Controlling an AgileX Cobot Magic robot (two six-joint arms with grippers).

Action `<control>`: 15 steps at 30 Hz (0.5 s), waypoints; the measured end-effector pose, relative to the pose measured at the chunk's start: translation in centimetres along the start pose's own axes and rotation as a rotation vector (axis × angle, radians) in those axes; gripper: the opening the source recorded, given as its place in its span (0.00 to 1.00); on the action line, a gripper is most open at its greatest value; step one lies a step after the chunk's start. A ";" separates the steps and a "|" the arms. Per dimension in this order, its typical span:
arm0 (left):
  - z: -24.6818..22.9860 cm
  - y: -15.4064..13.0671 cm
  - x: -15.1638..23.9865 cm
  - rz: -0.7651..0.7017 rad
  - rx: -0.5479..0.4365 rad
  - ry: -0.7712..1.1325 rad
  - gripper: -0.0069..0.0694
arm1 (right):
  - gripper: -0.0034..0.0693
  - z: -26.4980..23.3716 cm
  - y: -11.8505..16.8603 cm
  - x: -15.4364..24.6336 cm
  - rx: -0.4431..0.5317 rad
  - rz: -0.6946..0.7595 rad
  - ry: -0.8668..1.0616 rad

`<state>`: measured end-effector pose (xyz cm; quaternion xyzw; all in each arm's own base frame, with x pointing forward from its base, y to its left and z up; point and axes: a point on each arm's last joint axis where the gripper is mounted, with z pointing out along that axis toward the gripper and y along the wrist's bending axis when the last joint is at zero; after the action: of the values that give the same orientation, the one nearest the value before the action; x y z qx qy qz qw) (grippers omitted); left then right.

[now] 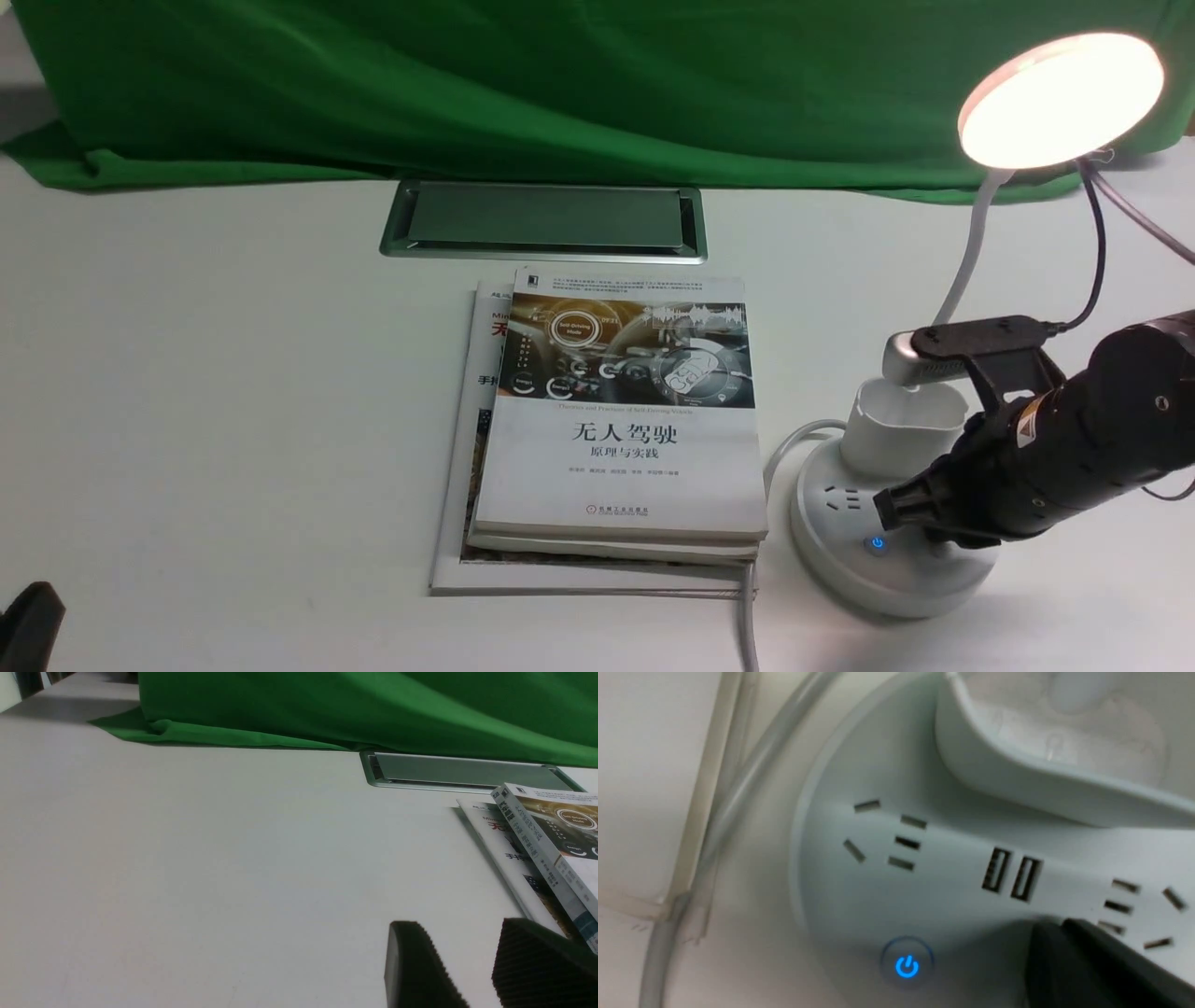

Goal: Turn off the desk lamp on the white desktop by hand.
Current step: 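Press the power button on the lamp base to turn the lamp off with the right gripper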

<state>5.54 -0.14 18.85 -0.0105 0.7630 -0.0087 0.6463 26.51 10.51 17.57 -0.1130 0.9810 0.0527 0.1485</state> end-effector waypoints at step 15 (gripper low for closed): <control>0.0 0.0 0.0 0.001 0.000 0.000 0.40 | 0.09 -1.8 -0.1 0.6 0.005 -0.008 0.004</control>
<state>5.54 -0.14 18.85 -0.0102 0.7630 -0.0085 0.6463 25.45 10.06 19.05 -0.1165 0.9810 0.0493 0.1469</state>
